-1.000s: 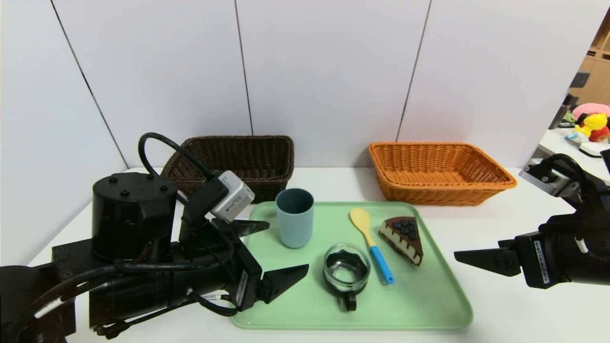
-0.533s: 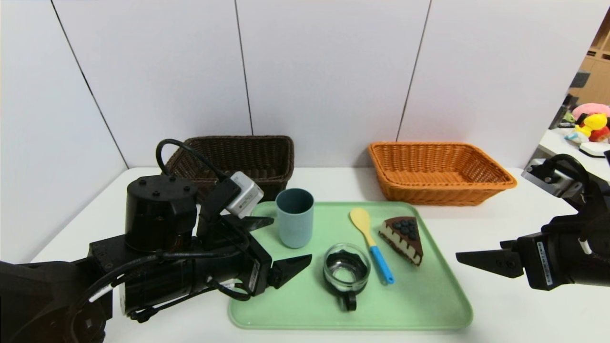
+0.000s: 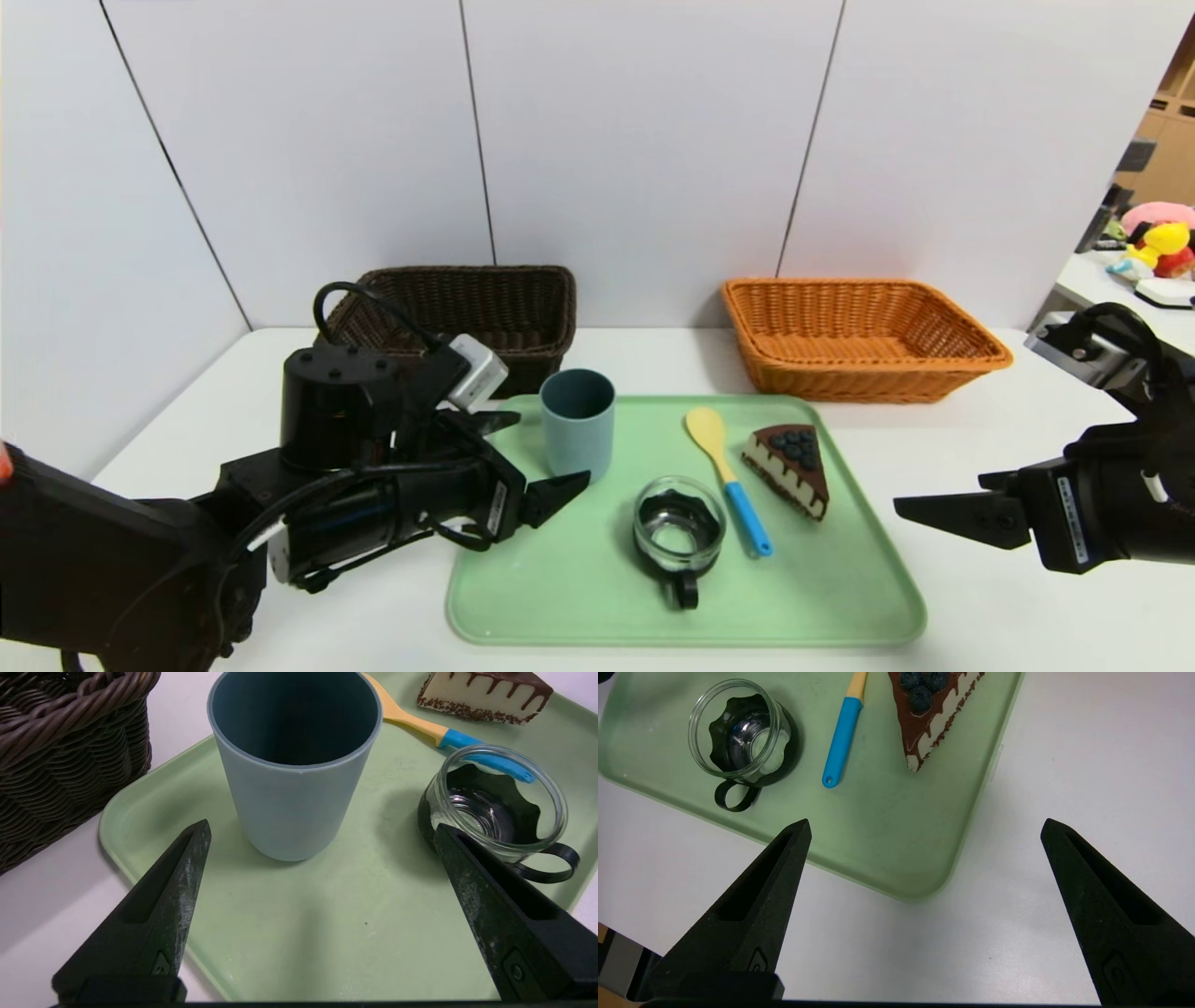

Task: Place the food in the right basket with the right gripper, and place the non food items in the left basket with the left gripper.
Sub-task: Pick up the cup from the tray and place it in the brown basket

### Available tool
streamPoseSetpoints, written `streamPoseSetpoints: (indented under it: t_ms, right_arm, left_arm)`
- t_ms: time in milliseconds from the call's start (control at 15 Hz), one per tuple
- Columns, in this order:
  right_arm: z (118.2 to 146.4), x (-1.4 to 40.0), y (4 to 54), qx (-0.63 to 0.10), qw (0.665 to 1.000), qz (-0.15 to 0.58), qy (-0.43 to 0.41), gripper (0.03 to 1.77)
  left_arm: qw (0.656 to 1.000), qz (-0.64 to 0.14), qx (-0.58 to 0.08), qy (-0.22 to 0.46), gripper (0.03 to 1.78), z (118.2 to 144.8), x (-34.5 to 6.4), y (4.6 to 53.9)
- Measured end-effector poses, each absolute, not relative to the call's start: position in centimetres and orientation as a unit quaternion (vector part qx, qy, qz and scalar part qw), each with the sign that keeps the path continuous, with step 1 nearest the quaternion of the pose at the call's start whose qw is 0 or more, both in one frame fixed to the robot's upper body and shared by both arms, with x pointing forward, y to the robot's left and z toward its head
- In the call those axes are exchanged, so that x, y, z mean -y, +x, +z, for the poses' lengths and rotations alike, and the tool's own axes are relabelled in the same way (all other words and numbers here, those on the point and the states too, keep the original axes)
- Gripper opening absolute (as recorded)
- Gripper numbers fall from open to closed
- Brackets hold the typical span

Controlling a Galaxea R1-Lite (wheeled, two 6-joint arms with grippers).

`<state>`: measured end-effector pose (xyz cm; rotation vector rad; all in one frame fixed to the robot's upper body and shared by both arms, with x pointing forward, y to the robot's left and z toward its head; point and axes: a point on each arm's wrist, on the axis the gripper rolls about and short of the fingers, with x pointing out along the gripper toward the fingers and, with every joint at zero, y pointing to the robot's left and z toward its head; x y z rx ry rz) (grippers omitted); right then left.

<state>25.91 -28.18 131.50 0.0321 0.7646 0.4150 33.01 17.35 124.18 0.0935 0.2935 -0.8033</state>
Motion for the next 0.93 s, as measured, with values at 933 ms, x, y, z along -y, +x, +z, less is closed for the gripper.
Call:
streamPoseSetpoints:
  t_ms: [933]
  right_arm:
    - [131.7, 28.1, 25.5, -0.367, 0.904, 0.217, 0.019, 1.7]
  left_arm:
    - [0.914, -0.395, -0.085, 0.041, 1.69, 120.1, -14.9, 36.5]
